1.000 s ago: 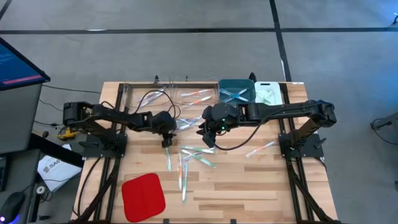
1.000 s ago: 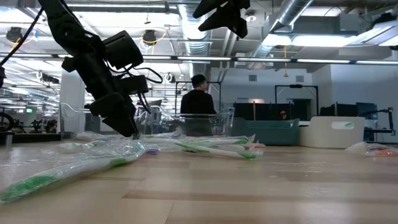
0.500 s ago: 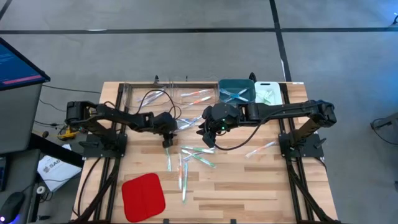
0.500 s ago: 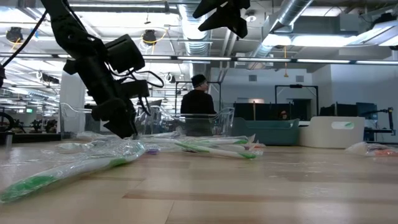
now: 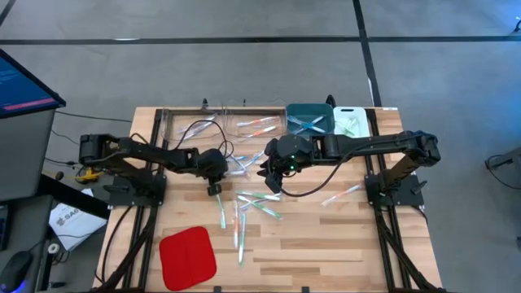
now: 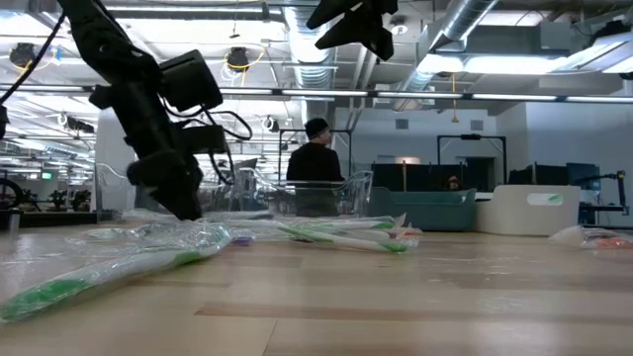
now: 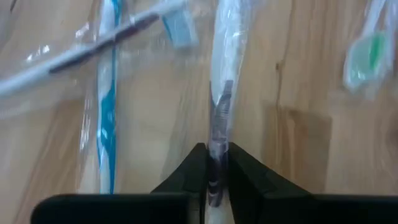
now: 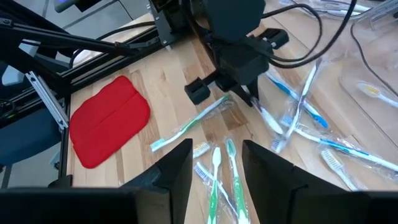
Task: Pick & Place Toothbrushes
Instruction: Put the violet toothbrush into the left transparent bin
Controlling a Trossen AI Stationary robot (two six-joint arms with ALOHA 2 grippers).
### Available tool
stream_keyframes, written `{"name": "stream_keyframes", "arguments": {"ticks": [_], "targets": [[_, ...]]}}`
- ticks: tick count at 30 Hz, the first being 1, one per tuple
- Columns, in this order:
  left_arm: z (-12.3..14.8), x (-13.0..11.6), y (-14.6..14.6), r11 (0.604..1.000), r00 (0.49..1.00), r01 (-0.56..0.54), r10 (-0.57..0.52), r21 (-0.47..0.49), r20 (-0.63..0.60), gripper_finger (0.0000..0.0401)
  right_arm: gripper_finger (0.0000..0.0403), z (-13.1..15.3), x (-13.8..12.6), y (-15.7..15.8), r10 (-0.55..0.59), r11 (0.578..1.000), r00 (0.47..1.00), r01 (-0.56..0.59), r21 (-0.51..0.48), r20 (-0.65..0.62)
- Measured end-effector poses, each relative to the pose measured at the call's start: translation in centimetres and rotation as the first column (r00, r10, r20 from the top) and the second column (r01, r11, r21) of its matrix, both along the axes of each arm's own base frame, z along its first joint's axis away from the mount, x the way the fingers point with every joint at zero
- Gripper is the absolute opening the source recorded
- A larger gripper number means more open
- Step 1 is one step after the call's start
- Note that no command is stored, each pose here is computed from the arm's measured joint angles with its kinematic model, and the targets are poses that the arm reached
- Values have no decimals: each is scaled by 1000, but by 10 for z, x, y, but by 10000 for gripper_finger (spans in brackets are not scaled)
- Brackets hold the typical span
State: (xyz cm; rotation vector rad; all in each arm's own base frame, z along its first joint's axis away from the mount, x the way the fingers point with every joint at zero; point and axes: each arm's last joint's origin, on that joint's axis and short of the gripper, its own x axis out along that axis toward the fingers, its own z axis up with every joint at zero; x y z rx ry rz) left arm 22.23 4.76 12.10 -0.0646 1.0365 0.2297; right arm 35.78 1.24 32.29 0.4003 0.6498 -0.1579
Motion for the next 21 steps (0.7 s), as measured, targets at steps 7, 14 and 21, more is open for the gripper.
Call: {"name": "stream_keyframes", "arguments": {"ticks": [7,14,21], "targets": [[28,-14,-10,1000,999,-11,11,2,53,13,134,0,0,0,0,1000,1000,0,0,-1],[71,-27,-20,999,971,-51,53,-18,235,11,132,0,0,0,0,1000,1000,0,0,0],[135,-31,-11,983,934,-132,80,127,347,11,131,1,1,-1,3,1000,1000,-3,-5,10]]}}
